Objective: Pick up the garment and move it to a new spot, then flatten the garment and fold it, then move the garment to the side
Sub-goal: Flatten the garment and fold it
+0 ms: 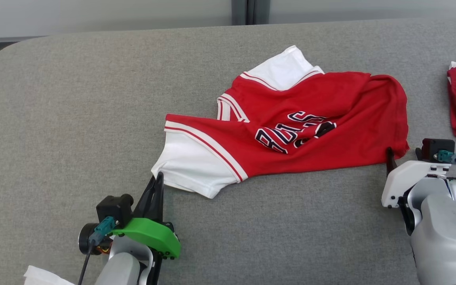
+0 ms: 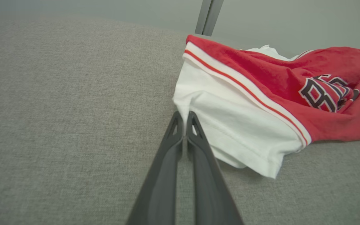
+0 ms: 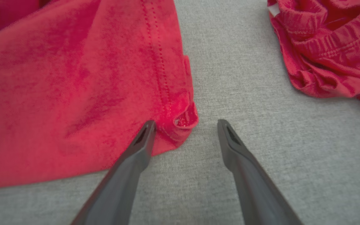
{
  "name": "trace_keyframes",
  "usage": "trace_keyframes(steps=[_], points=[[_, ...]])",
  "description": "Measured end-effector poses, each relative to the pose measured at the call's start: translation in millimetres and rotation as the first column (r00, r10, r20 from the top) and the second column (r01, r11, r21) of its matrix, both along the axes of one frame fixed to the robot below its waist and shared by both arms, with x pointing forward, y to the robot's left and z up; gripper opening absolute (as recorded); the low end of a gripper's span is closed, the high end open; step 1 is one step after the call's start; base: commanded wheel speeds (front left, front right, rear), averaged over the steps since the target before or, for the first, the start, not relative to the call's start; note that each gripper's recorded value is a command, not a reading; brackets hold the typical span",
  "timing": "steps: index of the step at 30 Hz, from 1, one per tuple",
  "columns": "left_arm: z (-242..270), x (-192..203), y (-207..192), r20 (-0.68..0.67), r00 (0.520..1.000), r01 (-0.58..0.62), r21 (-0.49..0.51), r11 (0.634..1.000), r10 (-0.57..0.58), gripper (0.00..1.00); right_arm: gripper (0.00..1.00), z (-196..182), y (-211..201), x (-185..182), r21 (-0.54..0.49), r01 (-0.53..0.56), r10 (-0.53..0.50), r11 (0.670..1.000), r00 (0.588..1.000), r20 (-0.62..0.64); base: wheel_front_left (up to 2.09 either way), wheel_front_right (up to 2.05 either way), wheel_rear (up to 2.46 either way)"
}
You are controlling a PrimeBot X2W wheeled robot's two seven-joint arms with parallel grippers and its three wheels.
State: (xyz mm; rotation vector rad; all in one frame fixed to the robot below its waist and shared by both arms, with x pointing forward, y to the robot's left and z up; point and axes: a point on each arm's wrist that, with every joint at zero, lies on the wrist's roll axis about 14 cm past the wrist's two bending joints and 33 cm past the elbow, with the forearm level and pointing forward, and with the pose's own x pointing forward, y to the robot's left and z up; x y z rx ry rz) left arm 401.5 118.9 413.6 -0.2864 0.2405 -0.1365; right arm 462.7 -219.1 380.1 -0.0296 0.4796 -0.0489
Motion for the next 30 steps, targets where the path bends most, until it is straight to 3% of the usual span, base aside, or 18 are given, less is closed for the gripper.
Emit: trace_keyframes(steps=[1, 2, 3, 5, 11, 19, 25, 30], points=[[0, 0, 1, 0.0, 1.0, -0.005, 0.001, 1.0, 0.005, 0.0, 0.57, -2, 3, 2, 0.006, -0.005, 0.005, 1.0, 1.0, -0.008, 0.0, 0.0, 0.0], [0, -1, 3, 0.0, 1.0, -0.011, 0.001, 1.0, 0.011, 0.0, 0.41, -4, 6, 4, 0.014, -0.008, 0.008, 1.0, 1.0, -0.012, 0.0, 0.0, 0.0], [0, -1, 3, 0.001, 1.0, -0.015, 0.0, 1.0, 0.015, 0.0, 0.33, -5, 9, 6, 0.023, -0.01, 0.011, 1.0, 1.0, -0.018, 0.0, 0.0, 0.0], [2, -1, 4, 0.006, 1.0, -0.019, -0.001, 1.0, 0.019, 0.0, 0.02, -6, 14, 7, 0.038, -0.014, 0.015, 0.999, 1.0, -0.016, 0.0, 0.0, 0.0], [19, 6, -3, 0.064, 0.998, -0.007, -0.017, 1.0, 0.008, 0.0, 0.0, 7, 18, 8, 0.061, -0.015, 0.012, 0.998, 0.999, 0.043, 0.0, 0.0, 0.0], [87, 23, -5, 0.269, 0.963, 0.005, -0.051, 0.999, 0.008, 0.0, 0.0, 63, 18, 20, 0.101, -0.014, -0.012, 0.995, 0.969, 0.247, 0.0, 0.0, 0.0], [161, 19, 1, 0.476, 0.879, 0.009, -0.059, 0.998, 0.02, 0.0, 0.0, 123, 21, 12, 0.172, -0.039, -0.042, 0.984, 0.897, 0.441, 0.0, 0.0, 0.0], [234, 2, 6, 0.656, 0.755, 0.023, -0.035, 0.999, 0.006, 0.0, 0.0, 195, 12, -10, 0.173, -0.085, -0.046, 0.981, 0.77, 0.637, 0.0, 0.0, 0.0]])
